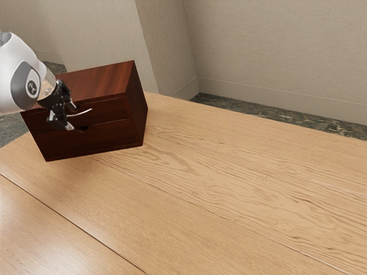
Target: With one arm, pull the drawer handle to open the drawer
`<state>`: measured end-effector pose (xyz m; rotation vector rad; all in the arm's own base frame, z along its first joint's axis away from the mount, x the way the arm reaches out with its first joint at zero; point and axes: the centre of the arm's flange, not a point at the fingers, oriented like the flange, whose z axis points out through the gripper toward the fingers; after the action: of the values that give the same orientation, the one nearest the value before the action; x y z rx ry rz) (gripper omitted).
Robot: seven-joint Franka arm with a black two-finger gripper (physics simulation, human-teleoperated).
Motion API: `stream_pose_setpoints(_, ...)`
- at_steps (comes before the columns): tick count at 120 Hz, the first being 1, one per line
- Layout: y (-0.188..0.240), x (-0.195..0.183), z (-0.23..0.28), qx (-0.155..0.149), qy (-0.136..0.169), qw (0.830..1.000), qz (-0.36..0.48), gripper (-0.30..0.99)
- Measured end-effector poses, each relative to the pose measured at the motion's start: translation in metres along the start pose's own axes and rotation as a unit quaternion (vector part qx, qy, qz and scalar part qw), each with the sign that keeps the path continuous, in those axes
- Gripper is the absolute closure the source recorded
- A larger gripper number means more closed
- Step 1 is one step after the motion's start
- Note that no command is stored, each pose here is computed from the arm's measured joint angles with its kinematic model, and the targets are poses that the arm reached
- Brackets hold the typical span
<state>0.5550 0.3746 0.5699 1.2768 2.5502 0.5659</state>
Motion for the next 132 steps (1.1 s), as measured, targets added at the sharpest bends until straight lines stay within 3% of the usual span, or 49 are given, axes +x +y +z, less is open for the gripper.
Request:
stream_pose_setpoints(92, 0.008, 0.009, 0.023, 0.007, 0.001, 1.0, -0.012, 0.22)
stream_pose_setpoints(115, 0.007, 0.009, 0.024, 0.01, 0.001, 1.0, -0.013, 0.28)
stream_pose_setpoints(132, 0.005, 0.009, 0.023, 0.018, 0.001, 1.0, -0.012, 0.42)
